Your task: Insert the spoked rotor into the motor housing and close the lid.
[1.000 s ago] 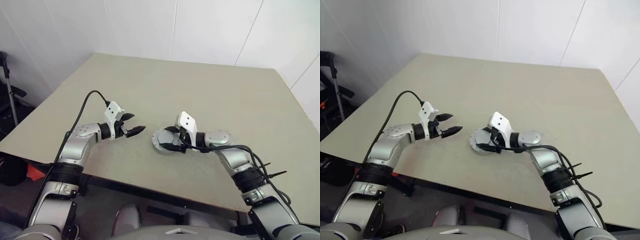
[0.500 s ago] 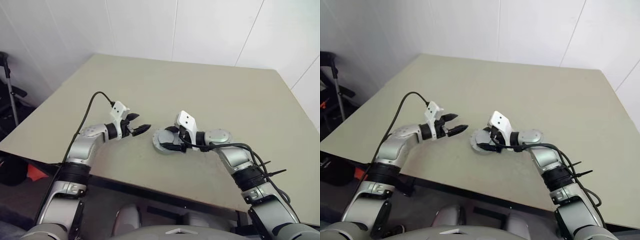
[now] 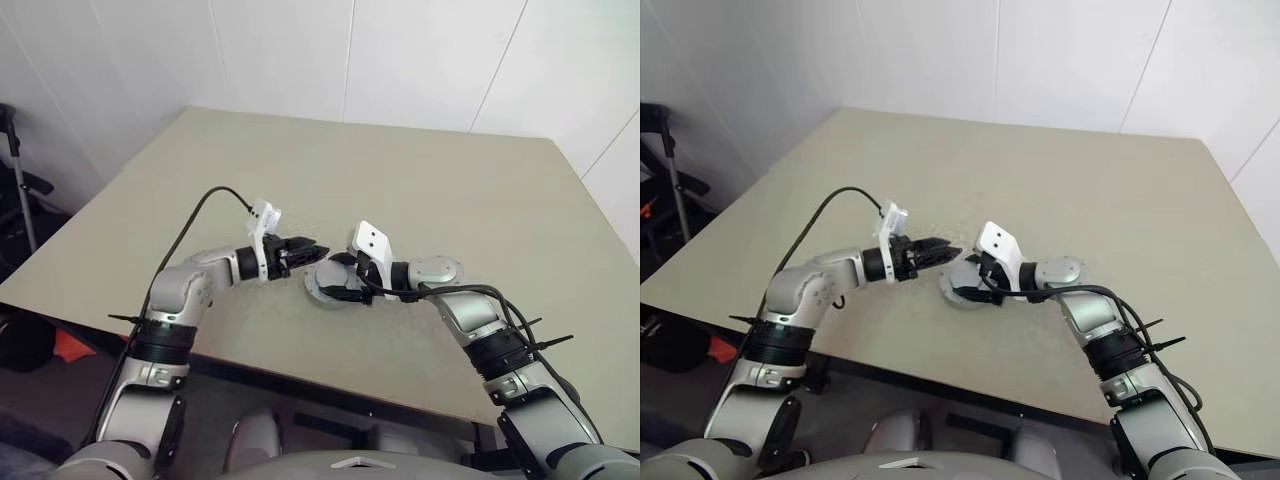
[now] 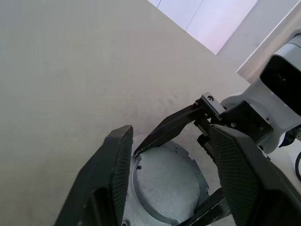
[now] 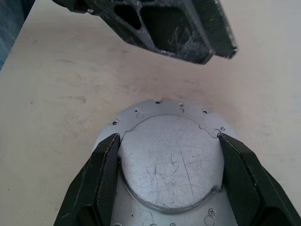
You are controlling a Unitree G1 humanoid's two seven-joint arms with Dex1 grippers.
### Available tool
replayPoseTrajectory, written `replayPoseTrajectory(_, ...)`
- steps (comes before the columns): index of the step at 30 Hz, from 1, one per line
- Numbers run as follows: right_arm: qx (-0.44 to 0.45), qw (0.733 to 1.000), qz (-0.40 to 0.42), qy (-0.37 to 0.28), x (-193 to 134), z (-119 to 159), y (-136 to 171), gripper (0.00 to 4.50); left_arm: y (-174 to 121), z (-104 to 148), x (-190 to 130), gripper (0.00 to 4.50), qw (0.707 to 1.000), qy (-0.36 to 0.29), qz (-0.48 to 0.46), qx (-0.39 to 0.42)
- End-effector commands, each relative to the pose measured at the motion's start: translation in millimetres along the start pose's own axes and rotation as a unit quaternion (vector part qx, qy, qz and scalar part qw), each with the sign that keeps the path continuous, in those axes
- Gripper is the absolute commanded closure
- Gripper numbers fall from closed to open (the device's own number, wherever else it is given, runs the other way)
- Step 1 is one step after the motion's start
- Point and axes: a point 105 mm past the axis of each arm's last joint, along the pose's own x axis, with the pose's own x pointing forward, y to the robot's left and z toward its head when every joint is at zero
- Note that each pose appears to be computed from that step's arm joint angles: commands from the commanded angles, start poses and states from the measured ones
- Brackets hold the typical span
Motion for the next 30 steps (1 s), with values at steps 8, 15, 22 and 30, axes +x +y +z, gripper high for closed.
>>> replayPoseTrajectory(8,0.009,0.998,-0.020,0.053,-3.3,-26.0,-4.8,1.33,1.3,-1.8,11.6,4.46,1.000,0.000,0.012,-0.021)
replayPoseTrajectory(15,0.002,0.998,-0.023,0.054,-3.4,-26.2,-4.9,1.33,12.5,-22.6,21.8,4.46,0.994,0.075,0.071,-0.023)
replayPoseTrajectory(22,0.010,0.998,-0.023,0.062,-6.4,-27.9,-5.9,1.33,1.9,-32.9,15.5,4.46,0.988,0.129,0.028,-0.080)
replayPoseTrajectory(30,0.015,0.998,-0.013,0.057,-10.4,-22.5,-7.4,0.34,-1.9,-36.2,13.4,4.50,0.985,0.140,0.020,-0.095)
